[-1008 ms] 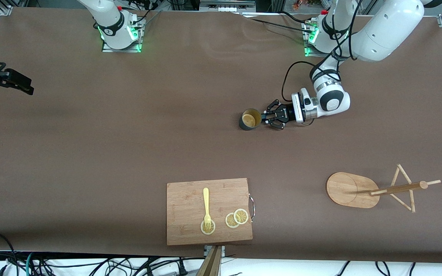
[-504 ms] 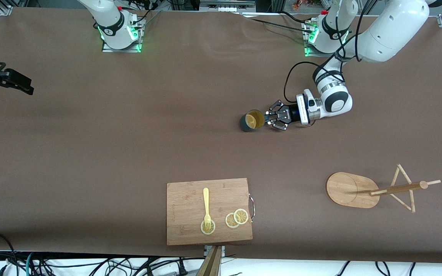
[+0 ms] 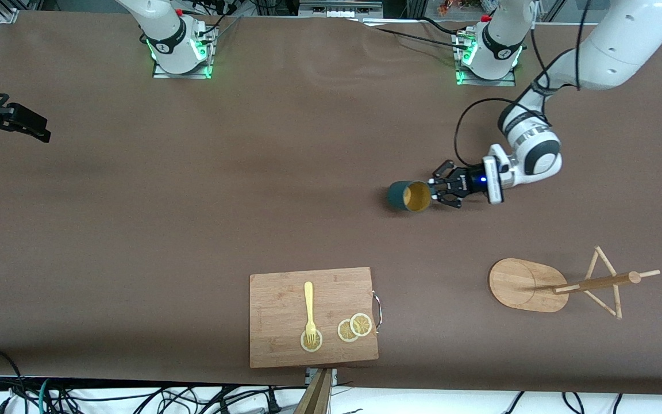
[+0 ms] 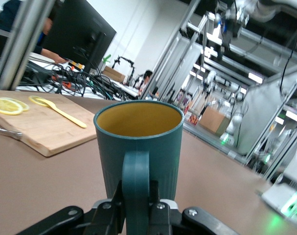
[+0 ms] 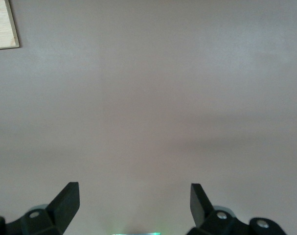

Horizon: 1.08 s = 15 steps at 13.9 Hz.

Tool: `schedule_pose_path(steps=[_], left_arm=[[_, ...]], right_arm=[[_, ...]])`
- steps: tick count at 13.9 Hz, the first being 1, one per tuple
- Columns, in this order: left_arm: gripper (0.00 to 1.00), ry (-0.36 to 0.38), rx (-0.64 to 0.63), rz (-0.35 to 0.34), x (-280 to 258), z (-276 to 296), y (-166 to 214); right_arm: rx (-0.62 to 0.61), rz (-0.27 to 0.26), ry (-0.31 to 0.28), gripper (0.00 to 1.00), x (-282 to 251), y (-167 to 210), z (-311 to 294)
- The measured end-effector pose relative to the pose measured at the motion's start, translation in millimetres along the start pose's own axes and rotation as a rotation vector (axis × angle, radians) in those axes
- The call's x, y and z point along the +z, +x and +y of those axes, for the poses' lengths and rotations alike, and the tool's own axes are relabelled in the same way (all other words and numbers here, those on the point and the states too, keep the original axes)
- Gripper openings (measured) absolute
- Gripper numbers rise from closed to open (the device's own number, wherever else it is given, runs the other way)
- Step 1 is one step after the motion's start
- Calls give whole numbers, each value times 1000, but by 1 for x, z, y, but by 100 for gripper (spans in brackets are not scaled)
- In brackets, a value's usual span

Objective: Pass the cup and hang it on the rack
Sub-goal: 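Lift the teal mug by its handle with the left gripper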

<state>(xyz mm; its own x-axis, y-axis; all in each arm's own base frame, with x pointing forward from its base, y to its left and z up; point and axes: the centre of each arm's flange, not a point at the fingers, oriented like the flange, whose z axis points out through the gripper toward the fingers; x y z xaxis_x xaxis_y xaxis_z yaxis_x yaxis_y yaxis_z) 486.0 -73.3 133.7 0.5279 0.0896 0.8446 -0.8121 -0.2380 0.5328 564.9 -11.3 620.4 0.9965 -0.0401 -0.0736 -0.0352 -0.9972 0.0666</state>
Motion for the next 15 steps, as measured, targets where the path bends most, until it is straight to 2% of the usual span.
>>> schedule_pose_path(steps=[4,8,11,15], left_arm=[[21,-70,-211,86,-62,-4,19],[21,-128,-392,18,-137,-10,56],[21,-114,-582,-43,-196,-23,103],[21,-102,-823,-64,-216,-37,138]], right_arm=[[0,0,0,100,0,0,0],[0,0,0,100,0,0,0],[0,0,0,100,0,0,0],[0,0,0,100,0,0,0]])
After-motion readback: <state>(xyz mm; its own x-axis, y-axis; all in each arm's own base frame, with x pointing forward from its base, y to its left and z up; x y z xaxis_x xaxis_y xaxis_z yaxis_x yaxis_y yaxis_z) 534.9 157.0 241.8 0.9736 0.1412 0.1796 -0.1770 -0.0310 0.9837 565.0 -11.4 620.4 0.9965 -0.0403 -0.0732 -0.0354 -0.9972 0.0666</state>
